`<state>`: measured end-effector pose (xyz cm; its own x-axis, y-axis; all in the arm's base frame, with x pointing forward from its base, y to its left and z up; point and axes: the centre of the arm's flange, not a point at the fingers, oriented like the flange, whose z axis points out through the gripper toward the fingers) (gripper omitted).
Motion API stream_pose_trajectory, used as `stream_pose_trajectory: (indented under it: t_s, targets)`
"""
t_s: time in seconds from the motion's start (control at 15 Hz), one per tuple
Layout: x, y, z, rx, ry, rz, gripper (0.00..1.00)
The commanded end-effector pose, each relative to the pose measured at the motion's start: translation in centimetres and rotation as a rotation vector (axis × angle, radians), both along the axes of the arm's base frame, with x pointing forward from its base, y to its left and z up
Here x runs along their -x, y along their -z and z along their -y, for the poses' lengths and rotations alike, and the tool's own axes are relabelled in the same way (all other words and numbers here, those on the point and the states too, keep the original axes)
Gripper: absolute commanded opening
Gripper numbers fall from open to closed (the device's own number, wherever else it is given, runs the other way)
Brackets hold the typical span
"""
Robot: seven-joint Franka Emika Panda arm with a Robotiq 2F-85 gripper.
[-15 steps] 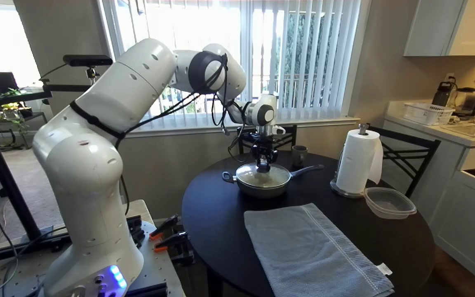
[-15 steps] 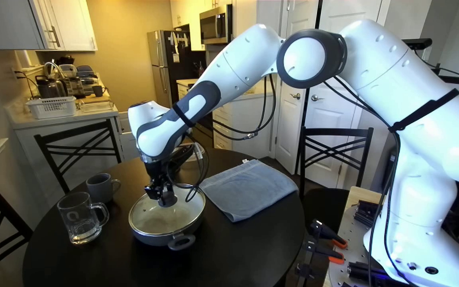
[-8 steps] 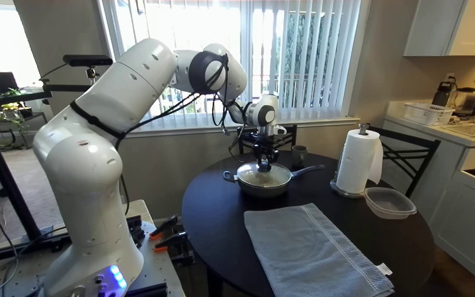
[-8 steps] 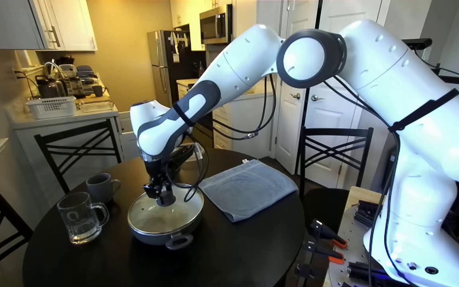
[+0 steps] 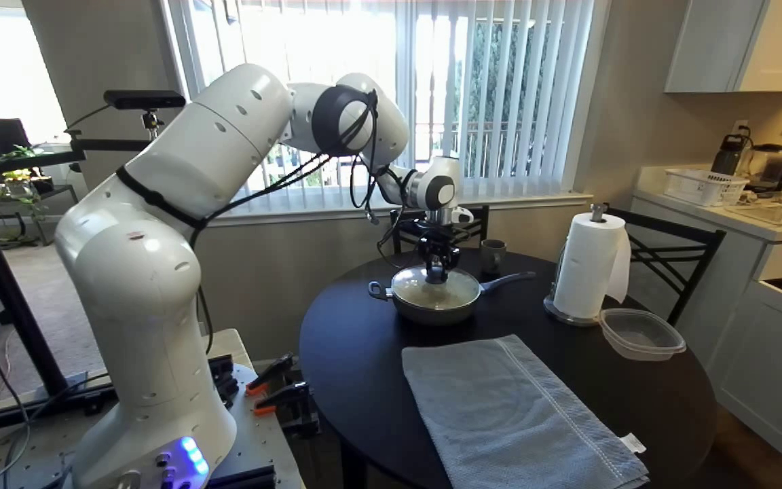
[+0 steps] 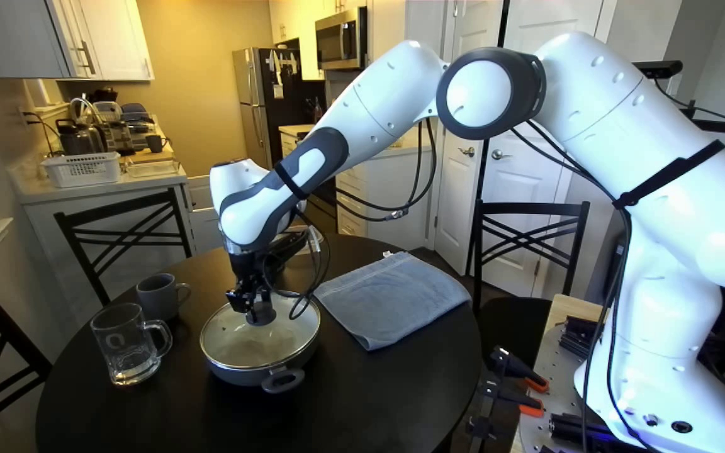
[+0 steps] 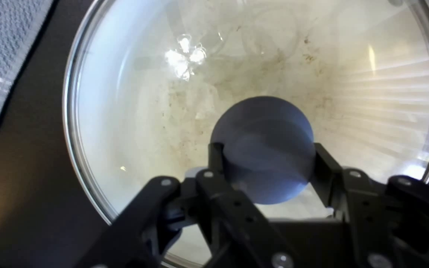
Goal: Put the glass lid on the pan.
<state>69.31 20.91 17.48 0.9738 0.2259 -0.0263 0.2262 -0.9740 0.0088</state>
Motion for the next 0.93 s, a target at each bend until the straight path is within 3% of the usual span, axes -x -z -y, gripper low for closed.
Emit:
stream_pose_trajectory:
  t_s: [0.0,0.27,0.87]
  targets:
    - [0.4,0.4,0.8,-0.001,0.011,0.007,0.84]
    - [0.7,0.6,1.2,0.025,0.020,0.010,1.00]
    - [2.7,-0.6,0.2,0.045,-0.024,0.003,1.00]
